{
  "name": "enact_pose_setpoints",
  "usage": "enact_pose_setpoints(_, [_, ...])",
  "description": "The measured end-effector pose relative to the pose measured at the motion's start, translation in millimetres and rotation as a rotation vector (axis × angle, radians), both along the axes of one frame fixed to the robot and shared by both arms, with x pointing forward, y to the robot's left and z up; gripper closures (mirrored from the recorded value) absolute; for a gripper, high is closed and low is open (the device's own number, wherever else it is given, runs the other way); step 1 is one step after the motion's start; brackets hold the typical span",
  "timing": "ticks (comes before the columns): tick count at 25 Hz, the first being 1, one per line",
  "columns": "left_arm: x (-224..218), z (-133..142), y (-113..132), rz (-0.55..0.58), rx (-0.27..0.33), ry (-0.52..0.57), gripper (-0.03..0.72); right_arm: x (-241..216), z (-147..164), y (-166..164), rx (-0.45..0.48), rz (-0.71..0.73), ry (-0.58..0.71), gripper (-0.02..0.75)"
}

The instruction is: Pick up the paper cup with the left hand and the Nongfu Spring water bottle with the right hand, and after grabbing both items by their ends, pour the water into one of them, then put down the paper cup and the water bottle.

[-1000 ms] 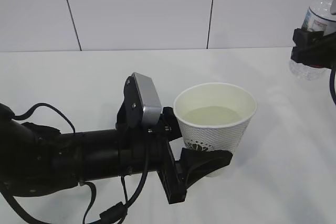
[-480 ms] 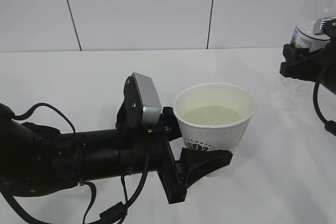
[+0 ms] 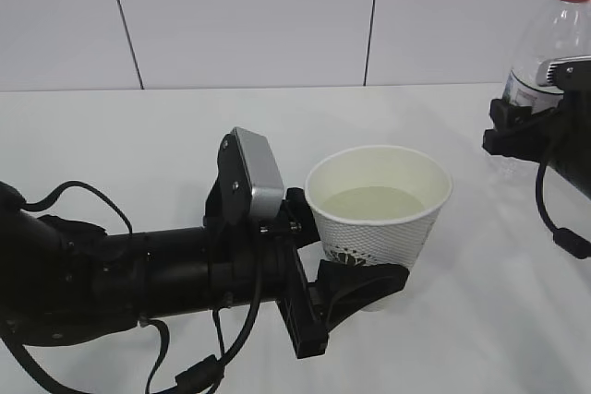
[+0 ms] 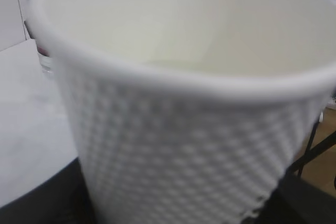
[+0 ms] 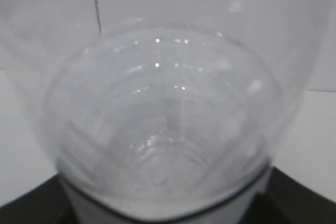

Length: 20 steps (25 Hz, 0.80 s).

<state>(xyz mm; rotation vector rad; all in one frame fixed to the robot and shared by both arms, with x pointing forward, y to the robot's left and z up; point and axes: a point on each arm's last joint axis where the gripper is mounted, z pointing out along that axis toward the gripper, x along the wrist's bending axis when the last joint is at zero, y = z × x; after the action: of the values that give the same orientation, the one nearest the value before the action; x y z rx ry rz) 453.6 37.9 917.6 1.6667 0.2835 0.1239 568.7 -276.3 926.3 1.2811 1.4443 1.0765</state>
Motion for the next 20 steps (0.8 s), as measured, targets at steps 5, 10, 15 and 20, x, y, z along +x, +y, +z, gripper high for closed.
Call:
enact_pose_setpoints(5, [0.0,0.0,0.0,0.000,0.000,0.000,0.167,7.9,-12.8,0.5,-0.002,-0.001,0.023,0.282])
enact_pose_setpoints(10, [0.0,0.0,0.0,0.000,0.000,0.000,0.167,18.9,-19.7,1.4,-0.002,-0.001,0.025,0.282])
enact_pose_setpoints(15, [0.0,0.0,0.0,0.000,0.000,0.000,0.167,26.0,-22.0,1.9,-0.002,-0.001,0.020,0.282])
enact_pose_setpoints(20, [0.0,0.0,0.0,0.000,0.000,0.000,0.167,32.0,-32.9,2.4,-0.003,-0.001,0.039,0.282])
